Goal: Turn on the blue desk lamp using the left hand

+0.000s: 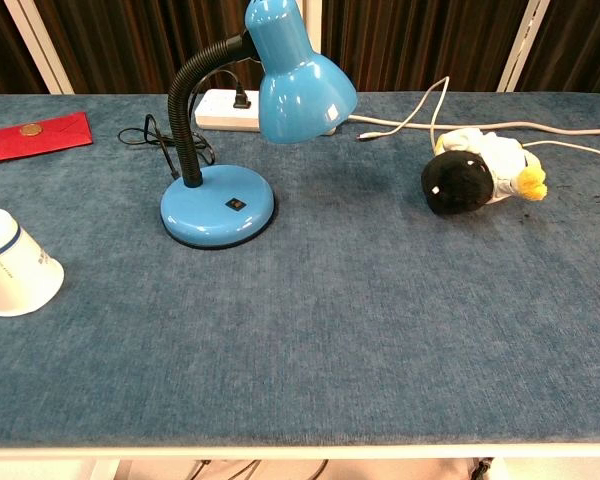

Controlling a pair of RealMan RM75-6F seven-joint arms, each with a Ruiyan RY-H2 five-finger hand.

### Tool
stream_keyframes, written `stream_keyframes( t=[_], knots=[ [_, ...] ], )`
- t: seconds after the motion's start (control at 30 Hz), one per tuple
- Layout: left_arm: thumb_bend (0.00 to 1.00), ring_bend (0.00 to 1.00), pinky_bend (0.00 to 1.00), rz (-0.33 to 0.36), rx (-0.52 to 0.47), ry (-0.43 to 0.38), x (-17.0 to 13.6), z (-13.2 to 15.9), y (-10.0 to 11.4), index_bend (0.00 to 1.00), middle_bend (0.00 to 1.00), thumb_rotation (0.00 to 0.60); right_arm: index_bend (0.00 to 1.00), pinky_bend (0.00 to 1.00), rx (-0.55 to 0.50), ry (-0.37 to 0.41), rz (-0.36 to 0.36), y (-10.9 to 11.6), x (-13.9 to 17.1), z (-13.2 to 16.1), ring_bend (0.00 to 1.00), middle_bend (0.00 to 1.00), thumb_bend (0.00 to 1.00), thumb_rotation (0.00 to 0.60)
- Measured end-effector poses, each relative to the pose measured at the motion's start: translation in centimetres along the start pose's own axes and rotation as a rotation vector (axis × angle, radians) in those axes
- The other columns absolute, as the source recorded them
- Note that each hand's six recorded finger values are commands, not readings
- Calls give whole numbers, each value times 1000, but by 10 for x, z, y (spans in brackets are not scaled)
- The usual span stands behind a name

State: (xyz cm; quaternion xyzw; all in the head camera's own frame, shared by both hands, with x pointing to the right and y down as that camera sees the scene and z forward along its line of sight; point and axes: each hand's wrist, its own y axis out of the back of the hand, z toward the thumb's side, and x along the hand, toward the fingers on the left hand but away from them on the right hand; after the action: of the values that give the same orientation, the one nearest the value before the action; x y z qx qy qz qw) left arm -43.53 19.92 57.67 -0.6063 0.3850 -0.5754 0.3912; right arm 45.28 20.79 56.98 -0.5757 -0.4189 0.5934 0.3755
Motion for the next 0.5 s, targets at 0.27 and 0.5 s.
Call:
stream_keyframes(
  t=[0.27,0.5],
  knots=[
    [34,0,16,-7,2,-7,0,2,-1,68,56,600,0,0,-5,-6,1,0,0,-2,0,0,214,600],
    [35,0,31,1,-16,-35,-1,10,-1,69,74,600,0,0,-13,-5,-3,1,-2,-2,0,0,214,600]
  ],
)
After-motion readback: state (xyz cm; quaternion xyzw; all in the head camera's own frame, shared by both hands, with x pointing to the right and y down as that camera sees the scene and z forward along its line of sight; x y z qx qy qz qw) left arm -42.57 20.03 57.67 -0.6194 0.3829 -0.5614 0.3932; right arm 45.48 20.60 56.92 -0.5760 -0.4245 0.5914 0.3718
